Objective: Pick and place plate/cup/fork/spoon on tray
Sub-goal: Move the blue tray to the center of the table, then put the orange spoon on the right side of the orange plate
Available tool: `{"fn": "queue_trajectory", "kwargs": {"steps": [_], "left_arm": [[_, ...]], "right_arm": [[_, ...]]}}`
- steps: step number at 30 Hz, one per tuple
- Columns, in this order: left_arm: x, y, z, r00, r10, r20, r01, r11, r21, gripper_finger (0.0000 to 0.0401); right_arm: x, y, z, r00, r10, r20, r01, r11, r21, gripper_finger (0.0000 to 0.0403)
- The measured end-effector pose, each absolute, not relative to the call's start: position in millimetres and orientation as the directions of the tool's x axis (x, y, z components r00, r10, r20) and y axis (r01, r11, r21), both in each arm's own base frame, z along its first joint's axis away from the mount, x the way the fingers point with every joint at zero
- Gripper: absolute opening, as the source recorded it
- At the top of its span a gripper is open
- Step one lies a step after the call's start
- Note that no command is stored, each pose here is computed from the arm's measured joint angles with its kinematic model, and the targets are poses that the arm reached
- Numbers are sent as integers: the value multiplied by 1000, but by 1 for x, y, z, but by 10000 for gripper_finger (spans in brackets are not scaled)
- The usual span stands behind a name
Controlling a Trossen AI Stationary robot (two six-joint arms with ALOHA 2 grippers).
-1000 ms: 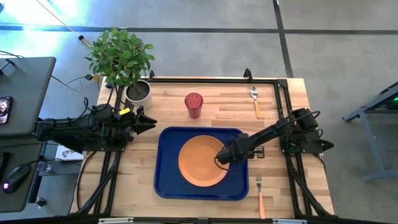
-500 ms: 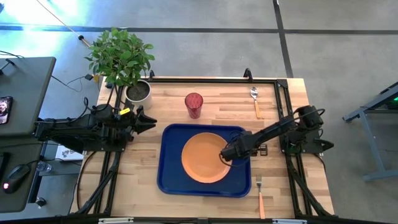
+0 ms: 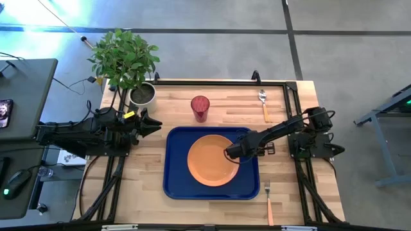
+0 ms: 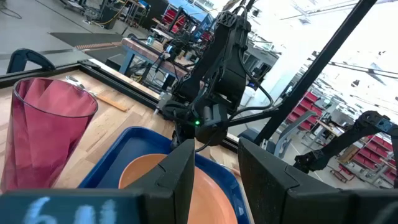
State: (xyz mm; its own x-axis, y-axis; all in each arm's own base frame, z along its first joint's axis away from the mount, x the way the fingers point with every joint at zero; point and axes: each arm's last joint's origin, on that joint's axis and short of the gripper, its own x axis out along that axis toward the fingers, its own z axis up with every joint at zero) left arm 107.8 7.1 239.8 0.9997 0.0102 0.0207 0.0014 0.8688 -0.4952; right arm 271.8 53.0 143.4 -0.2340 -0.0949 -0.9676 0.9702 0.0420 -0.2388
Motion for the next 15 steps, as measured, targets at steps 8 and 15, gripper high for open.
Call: {"fn": "queue_trajectory", "kwargs": {"steps": [8,15], "left_arm": [[108,7,240,1000,10,21,1,869,-495,115],[108,7,240,1000,11,21,1,869,-495,115]], "right_arm": [[275,54,149,-235,-67,-970,969,62,-239,144],[279,53,168,-275,-128,-953,956,66,-284,149]]}}
